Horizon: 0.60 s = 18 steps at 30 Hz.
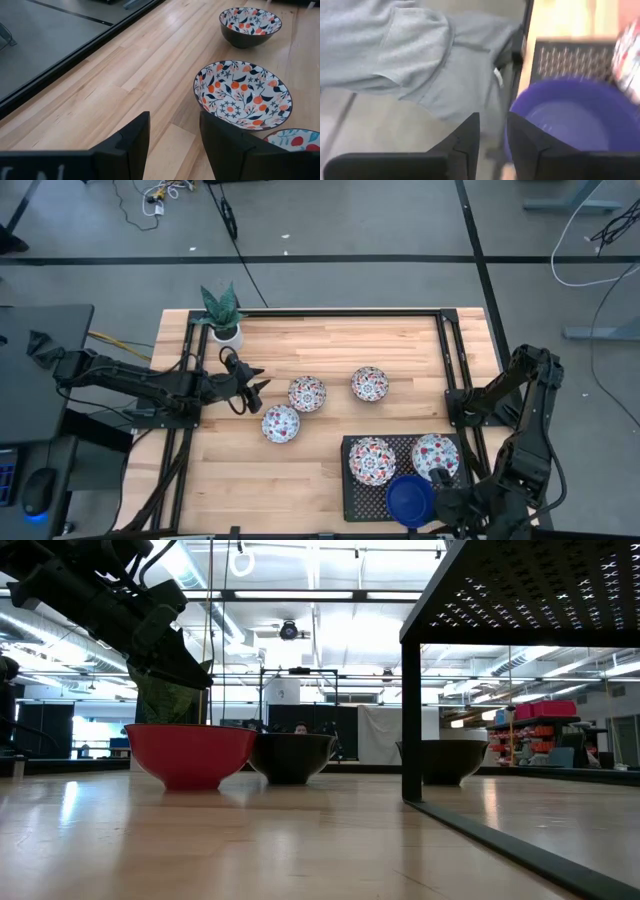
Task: Pick & Place Mini bowls
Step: Stack the right orange patterned bowl on top of the orange patterned bowl on the shelf
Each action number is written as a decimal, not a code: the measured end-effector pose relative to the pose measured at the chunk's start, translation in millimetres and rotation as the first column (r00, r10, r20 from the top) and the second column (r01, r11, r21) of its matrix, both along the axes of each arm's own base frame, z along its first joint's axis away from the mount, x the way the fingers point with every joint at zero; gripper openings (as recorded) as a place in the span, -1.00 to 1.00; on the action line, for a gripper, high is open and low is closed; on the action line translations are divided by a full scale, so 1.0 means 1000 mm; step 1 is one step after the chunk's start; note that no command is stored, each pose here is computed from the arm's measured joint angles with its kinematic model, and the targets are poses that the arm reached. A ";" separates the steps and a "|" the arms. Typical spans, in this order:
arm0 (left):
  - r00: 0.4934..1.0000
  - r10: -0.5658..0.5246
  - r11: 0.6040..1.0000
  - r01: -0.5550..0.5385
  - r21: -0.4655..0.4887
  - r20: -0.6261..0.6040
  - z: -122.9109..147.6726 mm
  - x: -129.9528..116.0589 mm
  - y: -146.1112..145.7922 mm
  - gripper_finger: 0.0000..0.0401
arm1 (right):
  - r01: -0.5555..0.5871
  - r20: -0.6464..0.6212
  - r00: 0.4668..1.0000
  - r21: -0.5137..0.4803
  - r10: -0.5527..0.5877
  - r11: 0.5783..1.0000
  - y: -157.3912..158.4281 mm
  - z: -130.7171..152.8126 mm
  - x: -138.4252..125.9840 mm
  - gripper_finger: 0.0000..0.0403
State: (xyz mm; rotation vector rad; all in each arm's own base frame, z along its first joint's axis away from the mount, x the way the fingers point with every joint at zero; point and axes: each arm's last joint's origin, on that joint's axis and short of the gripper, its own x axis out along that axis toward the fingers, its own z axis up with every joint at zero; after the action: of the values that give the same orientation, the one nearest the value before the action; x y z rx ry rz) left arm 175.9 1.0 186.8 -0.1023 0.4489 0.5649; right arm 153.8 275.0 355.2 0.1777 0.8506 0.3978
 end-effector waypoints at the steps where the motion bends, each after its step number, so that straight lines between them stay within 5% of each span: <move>1: 1.000 0.000 1.000 0.000 0.000 0.000 0.000 0.000 0.000 -0.12 | -0.024 0.045 0.999 -0.036 0.026 0.999 0.000 0.001 0.002 -0.52; 9: 1.000 0.001 1.000 -0.001 -0.002 0.001 0.000 0.000 0.000 -0.12 | -0.216 0.352 0.873 -0.344 0.339 0.914 -0.008 0.015 0.037 -0.66; 13: 1.000 0.003 1.000 -0.003 -0.006 0.004 0.000 0.000 0.000 -0.12 | -0.249 0.344 0.841 -0.439 0.417 0.863 -0.028 0.015 0.063 -0.73; 18: 1.000 0.003 1.000 -0.003 -0.007 0.005 0.000 0.000 0.000 -0.12 | -0.260 0.303 0.853 -0.462 0.426 0.848 -0.071 0.013 0.103 -0.80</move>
State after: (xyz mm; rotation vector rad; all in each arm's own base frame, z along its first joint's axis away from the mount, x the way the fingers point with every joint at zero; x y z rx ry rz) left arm 175.9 0.8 186.8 -0.1113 0.4460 0.5656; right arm 256.3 204.4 367.9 -0.4481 0.5408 0.5678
